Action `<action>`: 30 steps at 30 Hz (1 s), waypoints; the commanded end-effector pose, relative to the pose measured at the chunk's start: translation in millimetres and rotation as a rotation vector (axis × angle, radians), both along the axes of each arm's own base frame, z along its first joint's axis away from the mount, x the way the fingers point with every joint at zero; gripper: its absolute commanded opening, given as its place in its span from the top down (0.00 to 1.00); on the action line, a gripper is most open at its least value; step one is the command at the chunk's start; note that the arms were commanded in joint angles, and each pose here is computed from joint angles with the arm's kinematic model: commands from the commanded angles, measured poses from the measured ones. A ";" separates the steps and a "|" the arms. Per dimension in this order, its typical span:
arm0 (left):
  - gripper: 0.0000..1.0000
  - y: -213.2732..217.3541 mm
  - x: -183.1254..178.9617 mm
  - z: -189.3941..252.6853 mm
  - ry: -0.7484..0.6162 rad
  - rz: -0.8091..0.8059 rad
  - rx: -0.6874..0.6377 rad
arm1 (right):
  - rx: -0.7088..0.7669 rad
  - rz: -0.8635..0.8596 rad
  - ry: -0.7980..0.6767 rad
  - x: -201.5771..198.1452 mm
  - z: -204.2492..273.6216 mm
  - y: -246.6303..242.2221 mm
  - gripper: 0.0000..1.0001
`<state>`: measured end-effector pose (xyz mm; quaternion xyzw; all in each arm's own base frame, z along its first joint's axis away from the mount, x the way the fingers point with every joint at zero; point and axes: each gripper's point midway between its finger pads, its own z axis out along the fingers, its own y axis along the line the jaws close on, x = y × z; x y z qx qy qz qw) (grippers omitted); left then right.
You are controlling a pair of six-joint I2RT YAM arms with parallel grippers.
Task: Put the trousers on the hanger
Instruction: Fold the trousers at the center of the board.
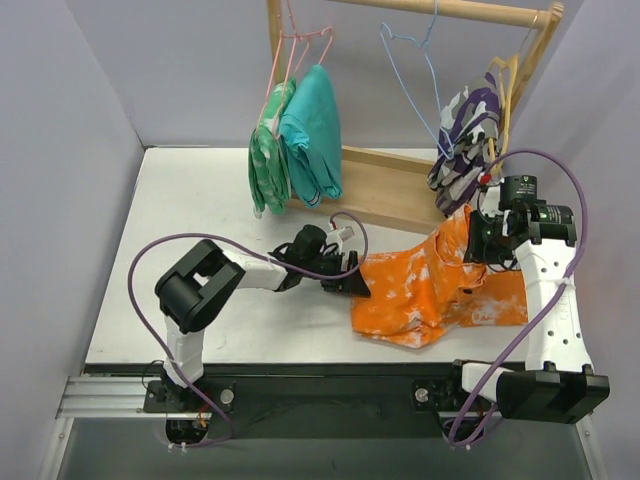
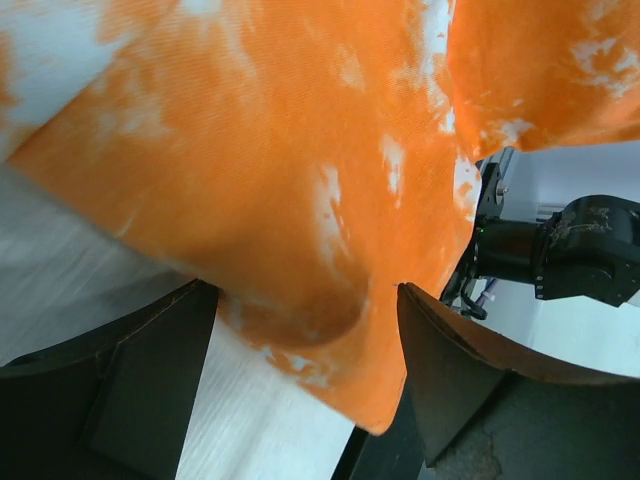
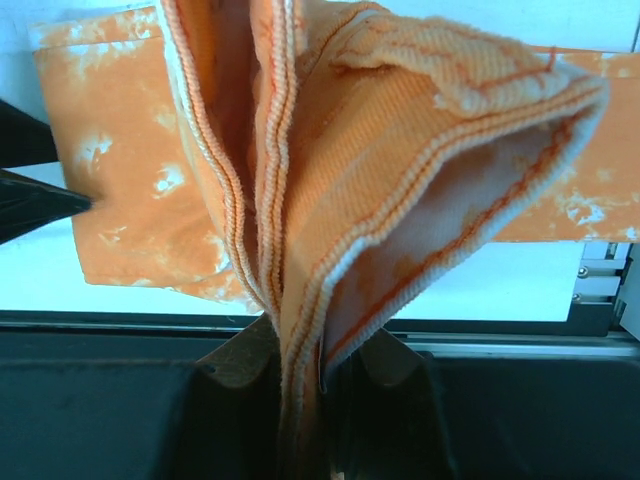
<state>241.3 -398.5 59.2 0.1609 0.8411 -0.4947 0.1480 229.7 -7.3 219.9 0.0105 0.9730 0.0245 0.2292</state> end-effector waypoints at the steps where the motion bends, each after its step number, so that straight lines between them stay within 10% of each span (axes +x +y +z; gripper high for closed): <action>1: 0.18 -32.2 1.9 16.9 0.004 -0.036 -0.107 | 0.042 -0.013 -0.055 14.1 3.0 4.3 1.00; 4: 0.31 -40.1 1.0 10.6 0.013 -0.047 -0.105 | 0.080 -0.009 -0.055 13.9 1.5 11.2 1.00; 5: 0.54 -41.4 1.7 9.3 0.018 -0.048 -0.105 | 0.095 -0.007 -0.053 12.8 0.7 13.8 1.00; 10: 1.00 -31.4 6.3 0.4 0.024 -0.017 -0.052 | 0.148 -0.010 -0.039 8.1 -10.8 24.1 1.00; 18: 1.00 33.0 24.9 -1.9 0.029 0.084 0.061 | 0.138 0.064 -0.003 1.8 -25.5 57.1 1.00; 30: 1.00 276.4 20.5 -7.7 0.143 0.350 0.552 | 0.255 0.288 0.032 20.8 -38.9 198.6 1.00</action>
